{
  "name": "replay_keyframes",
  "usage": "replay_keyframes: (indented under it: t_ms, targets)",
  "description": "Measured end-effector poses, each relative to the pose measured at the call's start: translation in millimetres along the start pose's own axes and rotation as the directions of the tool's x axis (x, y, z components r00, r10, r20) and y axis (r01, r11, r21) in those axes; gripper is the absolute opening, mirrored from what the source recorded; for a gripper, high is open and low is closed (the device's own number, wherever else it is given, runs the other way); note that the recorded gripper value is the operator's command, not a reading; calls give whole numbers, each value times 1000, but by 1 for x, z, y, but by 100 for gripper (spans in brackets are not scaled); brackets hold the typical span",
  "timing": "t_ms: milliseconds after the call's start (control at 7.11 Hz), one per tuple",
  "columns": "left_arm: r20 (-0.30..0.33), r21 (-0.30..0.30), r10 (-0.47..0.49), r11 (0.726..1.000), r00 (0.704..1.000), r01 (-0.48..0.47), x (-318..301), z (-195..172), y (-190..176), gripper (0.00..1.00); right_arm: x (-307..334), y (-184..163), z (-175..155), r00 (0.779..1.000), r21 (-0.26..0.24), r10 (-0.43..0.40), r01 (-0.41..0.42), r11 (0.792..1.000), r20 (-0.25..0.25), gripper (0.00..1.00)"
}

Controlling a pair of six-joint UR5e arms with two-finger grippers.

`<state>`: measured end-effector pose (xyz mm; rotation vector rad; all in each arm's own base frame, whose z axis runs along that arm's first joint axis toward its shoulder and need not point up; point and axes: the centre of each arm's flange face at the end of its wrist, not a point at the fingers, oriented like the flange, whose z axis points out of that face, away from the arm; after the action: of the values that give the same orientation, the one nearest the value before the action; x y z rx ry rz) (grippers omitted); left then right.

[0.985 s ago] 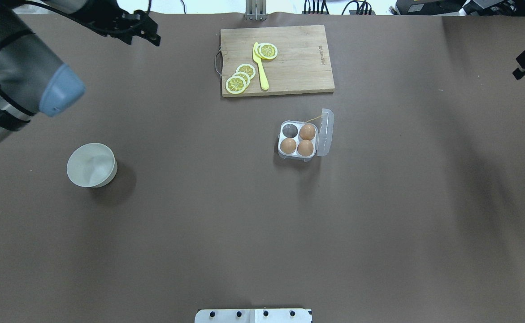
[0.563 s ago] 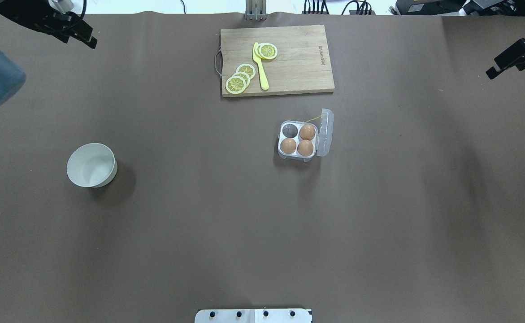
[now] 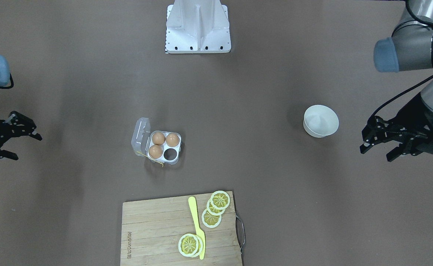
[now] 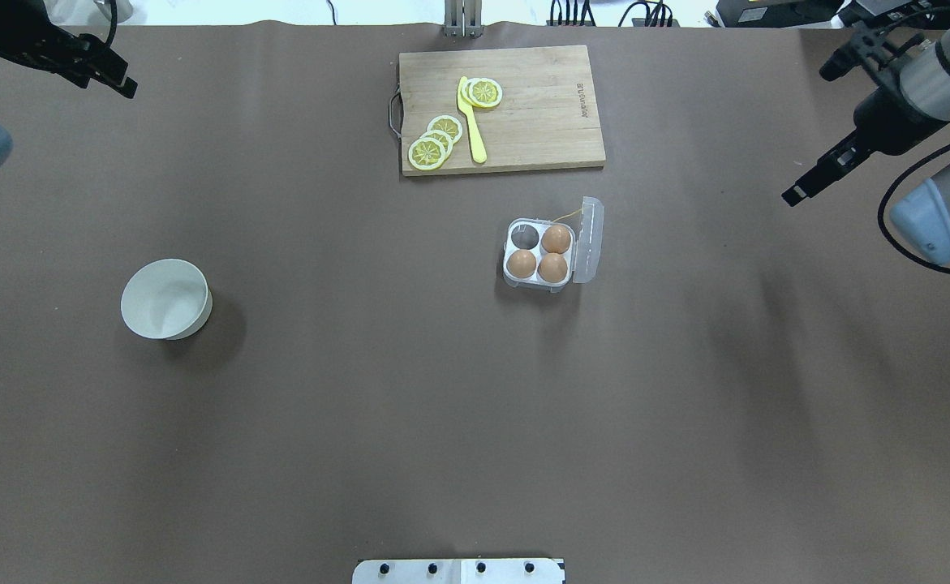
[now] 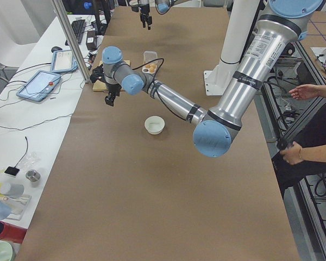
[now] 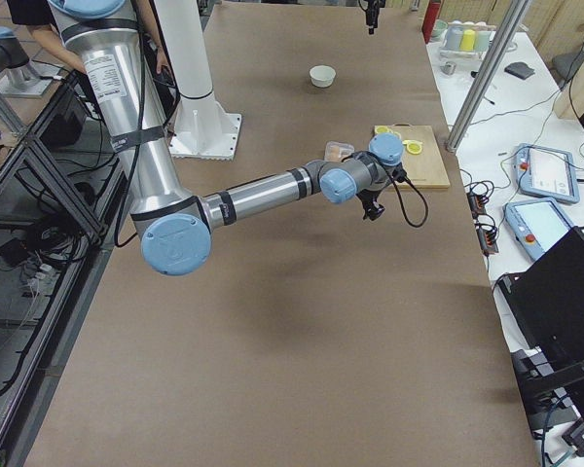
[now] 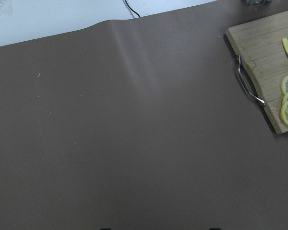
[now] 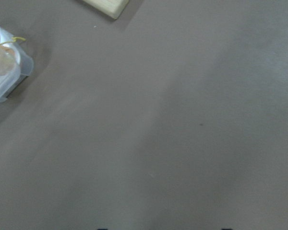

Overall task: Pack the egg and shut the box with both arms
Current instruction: 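Push the open clear lid down over the eggs with the right gripper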

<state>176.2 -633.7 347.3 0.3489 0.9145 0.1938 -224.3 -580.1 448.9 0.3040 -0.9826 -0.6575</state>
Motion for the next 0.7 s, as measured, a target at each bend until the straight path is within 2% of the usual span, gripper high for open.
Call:
replay_keyframes:
  t_ms: [422, 704]
  targets:
    - [2, -13, 15, 1000, 1000, -15, -26, -1, 2, 71, -75, -46, 44, 986, -12, -153, 154, 988, 67, 53]
    - [12, -22, 34, 999, 999, -33, -44, 0, 12, 71, -117, -71, 60, 972, -8, -217, 218, 976, 89, 53]
